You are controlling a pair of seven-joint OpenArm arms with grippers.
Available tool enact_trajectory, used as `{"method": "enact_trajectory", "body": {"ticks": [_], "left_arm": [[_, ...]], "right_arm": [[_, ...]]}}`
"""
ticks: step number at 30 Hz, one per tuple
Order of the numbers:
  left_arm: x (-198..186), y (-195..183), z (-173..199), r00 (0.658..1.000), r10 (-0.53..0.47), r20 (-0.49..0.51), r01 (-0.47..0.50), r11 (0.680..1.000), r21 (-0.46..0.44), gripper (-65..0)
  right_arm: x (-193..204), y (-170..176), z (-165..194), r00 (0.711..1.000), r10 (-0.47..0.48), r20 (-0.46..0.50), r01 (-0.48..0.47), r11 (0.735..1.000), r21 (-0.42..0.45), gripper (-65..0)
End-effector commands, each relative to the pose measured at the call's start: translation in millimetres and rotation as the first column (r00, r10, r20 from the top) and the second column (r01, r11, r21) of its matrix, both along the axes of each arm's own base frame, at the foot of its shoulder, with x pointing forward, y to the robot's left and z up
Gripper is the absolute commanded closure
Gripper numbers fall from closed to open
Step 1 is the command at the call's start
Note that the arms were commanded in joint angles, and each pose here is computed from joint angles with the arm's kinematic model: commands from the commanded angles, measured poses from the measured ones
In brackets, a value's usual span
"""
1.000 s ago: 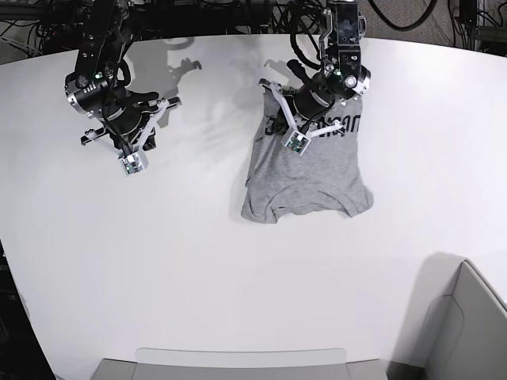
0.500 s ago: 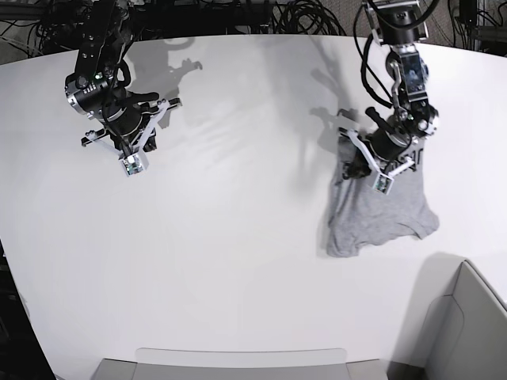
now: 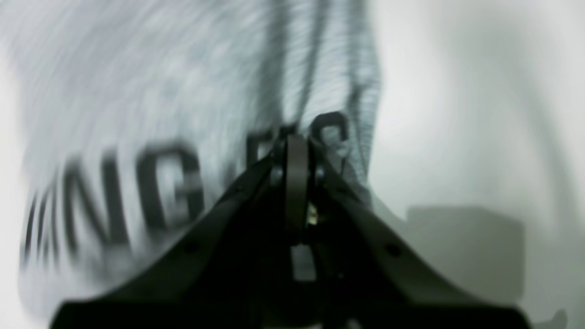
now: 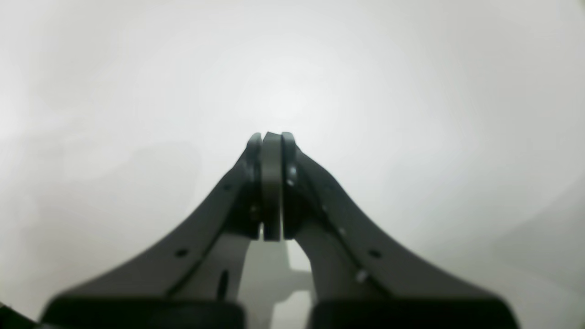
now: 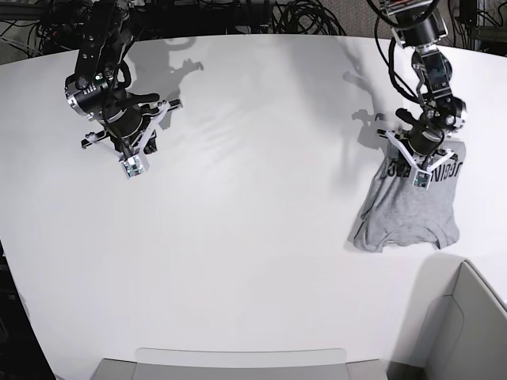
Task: Fold the T-shirt properly
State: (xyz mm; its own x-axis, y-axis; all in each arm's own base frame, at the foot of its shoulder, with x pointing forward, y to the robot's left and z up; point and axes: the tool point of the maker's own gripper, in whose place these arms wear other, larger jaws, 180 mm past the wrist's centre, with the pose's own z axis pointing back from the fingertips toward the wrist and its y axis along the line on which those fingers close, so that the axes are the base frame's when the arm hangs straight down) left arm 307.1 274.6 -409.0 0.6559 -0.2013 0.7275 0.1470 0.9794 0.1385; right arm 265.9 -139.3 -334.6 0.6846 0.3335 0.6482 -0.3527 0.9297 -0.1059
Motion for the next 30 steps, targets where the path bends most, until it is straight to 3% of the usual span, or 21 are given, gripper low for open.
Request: {"method": "enact_trajectory", "body": {"ticks": [1, 3, 8, 11, 15, 19, 24, 30], "left_arm": [[20, 5, 38, 0.991, 0.018, 0.135, -0.02, 1.0, 0.008, 0.0], [23, 8, 65, 0.975, 0.053, 0.217, -0.057, 0.998, 0.015, 0.0], [20, 6, 135, 0.911, 0.093, 0.402, -0.122, 0.991, 0.047, 0.0], [-5, 3, 142, 0.905, 0.105, 0.412, -0.146, 0.987, 0.069, 0.0], [-42, -12, 136, 0.917, 0.094, 0.389, -0.138, 0.987, 0.086, 0.0], [-85, -26, 122, 0.899, 0.122, 0.421, -0.145, 0.989, 0.023, 0.0], [-127, -29, 103, 0.917, 0.15, 0.37, -0.164, 0.986, 0.007, 0.0], [-156, -17, 94, 0.93, 0.198, 0.311, -0.209, 0.978, 0.004, 0.0]], "right_arm": [[14, 6, 24, 0.994, 0.026, 0.105, -0.027, 1.0, 0.015, 0.0], [20, 12, 35, 0.983, 0.054, 0.176, -0.061, 0.998, 0.029, 0.0], [14, 40, 52, 0.924, 0.169, 0.343, -0.21, 0.974, 0.085, 0.0], [-7, 52, 50, 0.906, 0.157, 0.394, -0.237, 0.957, 0.165, 0.0], [-46, 70, 53, 0.886, 0.059, 0.46, -0.231, 0.916, 0.328, 0.0], [-83, 75, 52, 0.893, -0.037, 0.449, -0.183, 0.881, 0.437, 0.0], [-116, 73, 35, 0.934, -0.051, 0.354, -0.128, 0.877, 0.463, 0.0], [-139, 73, 24, 0.958, -0.057, 0.281, -0.087, 0.876, 0.474, 0.0]]}}
